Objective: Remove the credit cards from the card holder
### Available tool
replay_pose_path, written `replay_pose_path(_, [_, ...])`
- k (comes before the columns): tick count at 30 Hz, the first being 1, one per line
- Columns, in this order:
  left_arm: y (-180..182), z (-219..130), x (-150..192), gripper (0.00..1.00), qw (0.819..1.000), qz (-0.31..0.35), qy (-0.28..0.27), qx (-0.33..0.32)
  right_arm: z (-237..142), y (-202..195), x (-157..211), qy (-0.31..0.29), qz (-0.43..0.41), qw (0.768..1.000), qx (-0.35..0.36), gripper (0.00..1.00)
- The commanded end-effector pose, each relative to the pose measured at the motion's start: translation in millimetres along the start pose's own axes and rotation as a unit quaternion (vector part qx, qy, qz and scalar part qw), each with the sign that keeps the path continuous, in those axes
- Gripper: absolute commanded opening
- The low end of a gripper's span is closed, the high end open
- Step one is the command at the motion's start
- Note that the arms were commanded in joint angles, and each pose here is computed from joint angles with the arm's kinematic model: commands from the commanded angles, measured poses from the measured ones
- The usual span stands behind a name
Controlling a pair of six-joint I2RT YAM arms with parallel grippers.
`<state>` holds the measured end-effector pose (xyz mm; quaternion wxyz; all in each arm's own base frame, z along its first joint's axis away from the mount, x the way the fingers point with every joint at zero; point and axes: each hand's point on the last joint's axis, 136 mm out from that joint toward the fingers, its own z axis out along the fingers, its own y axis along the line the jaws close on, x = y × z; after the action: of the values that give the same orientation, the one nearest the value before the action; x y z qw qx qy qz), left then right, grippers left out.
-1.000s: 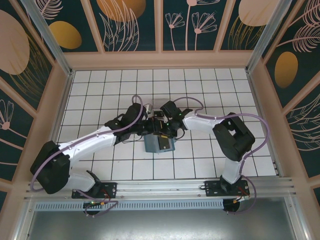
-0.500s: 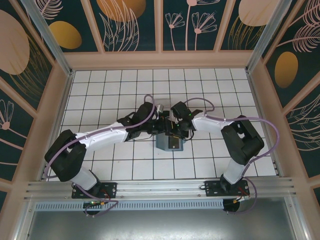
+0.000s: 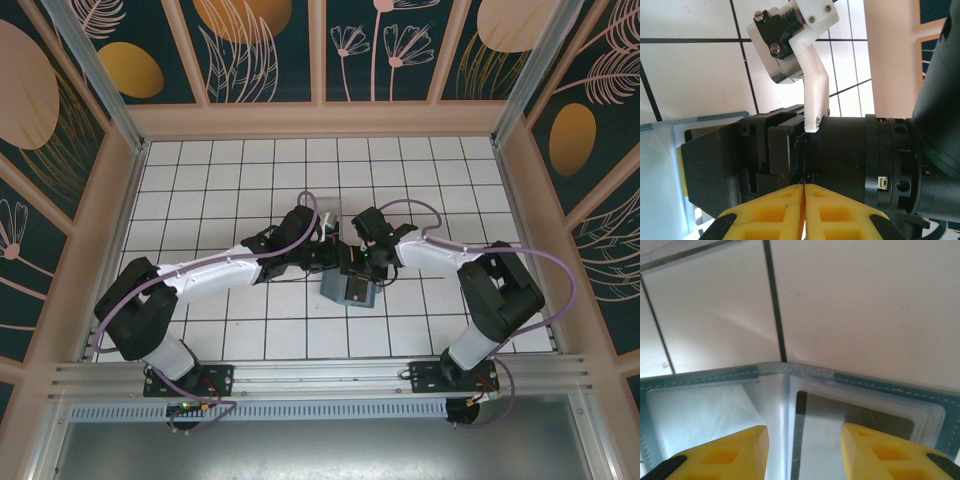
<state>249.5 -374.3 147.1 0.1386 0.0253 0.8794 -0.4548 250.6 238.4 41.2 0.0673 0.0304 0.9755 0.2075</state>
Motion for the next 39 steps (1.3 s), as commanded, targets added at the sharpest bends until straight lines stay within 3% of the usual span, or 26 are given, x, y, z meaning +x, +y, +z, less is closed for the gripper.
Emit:
replay_pose_path(1, [50.5,-5.5,2.9,0.12,0.996,-0.020,-0.013,-0.086,-24.2,18.7,3.9,-0.003,-0.015,0.999,-0.044,0.43])
replay_pose_path(11, [11.9,-18.9,2.5,0.12,1.000,0.022,-0.017,-0.001,-28.0,7.5,9.1,-0.002,-0.005,1.000,-0.029,0.43])
replay_pose_path(16, [15.6,-21.2,-0.6,0.25,0.999,0.021,-0.026,-0.017,-34.1,1.5,9.9,-0.012,0.004,1.000,-0.019,0.43])
replay_pose_path(20, [20.5,-20.1,-2.3,0.27,0.999,0.019,-0.029,-0.030,-27.8,-19.3,18.4,-0.007,0.013,1.000,0.017,0.43])
replay_pose_path(29, [31.6,1.6,4.4,0.23,0.998,0.011,0.010,-0.055,-9.8,-50.7,30.9,0.000,0.026,0.998,0.061,0.40])
replay_pose_path(39, [51.7,17.0,13.3,0.21,0.994,-0.009,0.036,-0.099,1.8,-38.9,28.5,0.003,0.029,0.999,0.041,0.31])
